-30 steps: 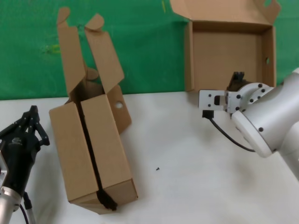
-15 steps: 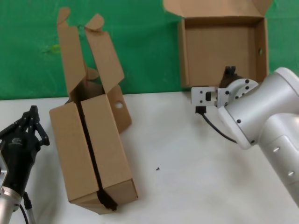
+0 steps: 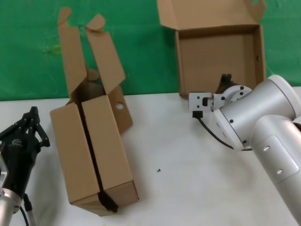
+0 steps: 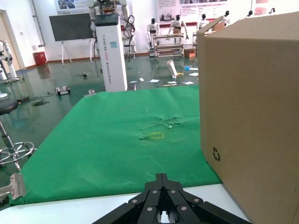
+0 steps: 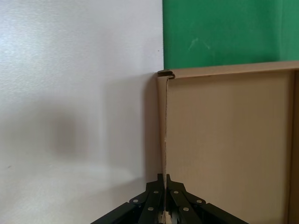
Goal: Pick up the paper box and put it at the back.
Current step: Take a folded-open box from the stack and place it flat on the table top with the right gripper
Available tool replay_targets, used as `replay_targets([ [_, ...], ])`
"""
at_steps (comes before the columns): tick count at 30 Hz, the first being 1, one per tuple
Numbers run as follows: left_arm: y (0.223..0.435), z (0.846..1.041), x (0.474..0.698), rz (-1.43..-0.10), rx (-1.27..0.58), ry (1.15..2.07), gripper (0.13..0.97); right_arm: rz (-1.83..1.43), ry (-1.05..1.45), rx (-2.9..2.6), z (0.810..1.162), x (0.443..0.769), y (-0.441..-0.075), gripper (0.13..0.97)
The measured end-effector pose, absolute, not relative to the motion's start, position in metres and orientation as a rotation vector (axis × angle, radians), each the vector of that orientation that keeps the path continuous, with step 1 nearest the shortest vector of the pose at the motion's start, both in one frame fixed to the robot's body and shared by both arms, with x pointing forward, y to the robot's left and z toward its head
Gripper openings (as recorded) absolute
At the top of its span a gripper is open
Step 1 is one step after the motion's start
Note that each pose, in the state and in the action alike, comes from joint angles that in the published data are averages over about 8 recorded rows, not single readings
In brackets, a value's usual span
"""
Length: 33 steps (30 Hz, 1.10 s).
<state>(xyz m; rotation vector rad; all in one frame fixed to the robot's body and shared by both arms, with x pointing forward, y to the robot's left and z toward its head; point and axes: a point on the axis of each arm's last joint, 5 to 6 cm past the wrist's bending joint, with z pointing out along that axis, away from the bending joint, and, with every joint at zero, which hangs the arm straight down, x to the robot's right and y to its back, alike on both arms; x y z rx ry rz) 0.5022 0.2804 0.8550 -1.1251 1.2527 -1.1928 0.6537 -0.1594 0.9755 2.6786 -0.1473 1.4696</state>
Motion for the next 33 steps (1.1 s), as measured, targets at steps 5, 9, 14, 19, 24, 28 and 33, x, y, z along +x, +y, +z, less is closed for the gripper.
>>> replay_targets([
  [5,0.2804,0.8550,0.5022,-1.193,-1.125,1.253,0.143,1.485,-0.169,2.683,0.9742,0.6591,-0.1597,0.148],
  [9,0.2804,0.8550,0.5022,-1.193,-1.125,1.253,0.143,1.502,-0.183,2.685,0.9748,0.6617,-0.1597,0.148],
  [14,0.2804,0.8550,0.5022,-1.193,-1.125,1.253,0.143,1.517,-0.198,2.688,0.9763,0.6636,-0.1602,0.148],
  [19,0.2804,0.8550,0.5022,-1.193,-1.125,1.253,0.143,1.522,-0.206,2.693,0.9772,0.6642,-0.1612,0.148],
  [24,0.2804,0.8550,0.5022,-1.193,-1.125,1.253,0.143,1.521,-0.206,2.698,0.9777,0.6632,-0.1616,0.148],
  [28,0.2804,0.8550,0.5022,-1.193,-1.125,1.253,0.143,1.518,-0.204,2.701,0.9783,0.6620,-0.1619,0.148],
  [33,0.2804,0.8550,0.5022,-1.193,-1.125,1.253,0.143,1.508,-0.200,2.706,0.9790,0.6603,-0.1623,0.148],
])
